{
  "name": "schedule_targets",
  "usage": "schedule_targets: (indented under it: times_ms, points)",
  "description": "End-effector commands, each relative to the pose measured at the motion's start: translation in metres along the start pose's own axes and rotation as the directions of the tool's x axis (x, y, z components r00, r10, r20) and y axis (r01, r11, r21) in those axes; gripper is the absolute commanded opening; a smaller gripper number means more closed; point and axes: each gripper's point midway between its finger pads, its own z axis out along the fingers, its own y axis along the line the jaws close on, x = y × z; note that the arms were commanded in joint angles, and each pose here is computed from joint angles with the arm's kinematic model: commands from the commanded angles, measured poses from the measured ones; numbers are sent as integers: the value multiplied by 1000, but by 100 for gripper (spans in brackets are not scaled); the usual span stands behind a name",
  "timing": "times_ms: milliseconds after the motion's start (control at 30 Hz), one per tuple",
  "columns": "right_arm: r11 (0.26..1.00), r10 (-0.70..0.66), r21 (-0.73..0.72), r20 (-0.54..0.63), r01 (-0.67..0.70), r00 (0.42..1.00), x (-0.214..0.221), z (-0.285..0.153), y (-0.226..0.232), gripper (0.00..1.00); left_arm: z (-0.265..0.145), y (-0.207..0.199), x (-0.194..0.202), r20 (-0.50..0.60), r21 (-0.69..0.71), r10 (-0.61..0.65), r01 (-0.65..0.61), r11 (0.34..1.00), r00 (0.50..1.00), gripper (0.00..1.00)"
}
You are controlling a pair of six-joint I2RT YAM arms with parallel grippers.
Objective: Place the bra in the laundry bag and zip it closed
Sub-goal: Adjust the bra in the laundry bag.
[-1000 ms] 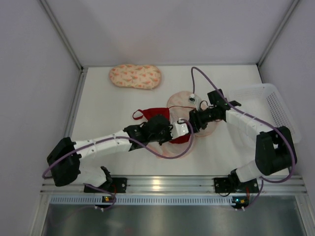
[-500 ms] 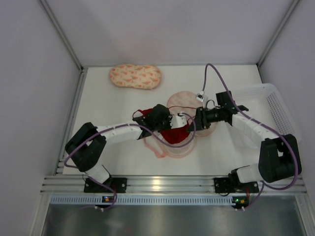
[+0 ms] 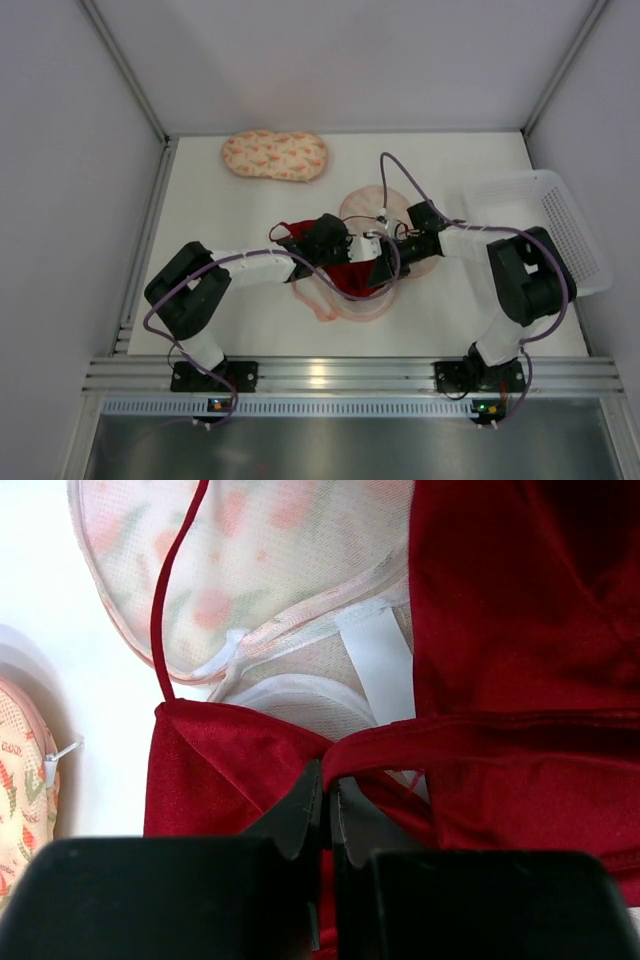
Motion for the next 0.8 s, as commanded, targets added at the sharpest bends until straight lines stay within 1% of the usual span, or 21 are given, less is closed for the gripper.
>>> schedule_targets:
  times_ms: [0, 67, 100, 133, 167, 233, 267, 300, 333, 367, 400, 433, 467, 533, 567, 633, 667, 733, 767]
  points:
    - [999, 4, 54, -17, -3, 1000, 0, 11, -22, 25, -11, 24, -25, 66, -70, -29, 34, 997, 997, 9]
    - [998, 35, 62, -36, -33, 999, 1, 14, -28, 24, -18, 27, -28, 64, -70, -62, 66, 995, 996, 18]
    - [997, 41, 62, -41, -38, 998, 2, 15, -29, 24, -21, 25, -26, 49, -63, -76, 79, 995, 996, 21]
    - [996, 46, 72, -43, -43, 998, 2, 15, -30, 24, -30, 29, -31, 60, -71, -92, 97, 993, 994, 23]
    - [996, 48, 74, -46, -45, 998, 2, 16, -32, 24, -37, 30, -35, 63, -67, -135, 139, 988, 989, 26]
    - [995, 57, 80, -47, -53, 997, 3, 15, -33, 24, -57, 34, -41, 71, -63, -176, 181, 981, 982, 34]
    - [996, 58, 78, -50, -54, 997, 4, 15, -32, 24, -65, 37, -44, 81, -66, -223, 228, 971, 972, 37]
    - [996, 56, 78, -52, -51, 997, 4, 15, -31, 24, -74, 40, -47, 91, -70, -252, 258, 963, 963, 43]
    - [996, 54, 78, -54, -49, 997, 3, 13, -29, 24, -90, 43, -50, 108, -72, -280, 288, 955, 954, 46]
    - [997, 34, 76, -48, -31, 998, 0, 11, -25, 24, -98, 50, -48, 120, -82, -345, 355, 931, 931, 49]
    - [997, 28, 75, -48, -25, 998, -1, 9, -22, 24, -106, 53, -48, 136, -81, -379, 391, 917, 915, 51]
    - [998, 12, 67, -41, -10, 999, -5, 7, -18, 24, -122, 62, -50, 171, -94, -409, 428, 899, 896, 52]
    - [998, 1, 65, -38, 1, 999, -6, 3, -12, 25, -130, 71, -39, 173, -94, -477, 496, 863, 862, 54]
    - [997, -32, 63, -29, 34, 999, -13, -1, -4, 24, -146, 85, -32, 203, -106, -528, 555, 825, 825, 54]
    - [997, -44, 63, -23, 45, 999, -15, -5, 1, 25, -151, 100, -12, 192, -148, -574, 602, 785, 796, 54]
    - [995, -75, 60, -7, 75, 997, -22, -10, 10, 26, -153, 112, 5, 183, -166, -609, 635, 755, 772, 52]
    - [994, -87, 62, 1, 87, 996, -26, -13, 13, 27, -156, 127, 25, 174, -204, -644, 666, 717, 745, 52]
    - [991, -114, 75, 13, 112, 993, -34, -18, 20, 27, -147, 140, 46, 143, -217, -687, 700, 681, 712, 52]
    - [989, -127, 83, 20, 125, 992, -36, -21, 23, 29, -148, 152, 68, 126, -254, -719, 722, 643, 684, 50]
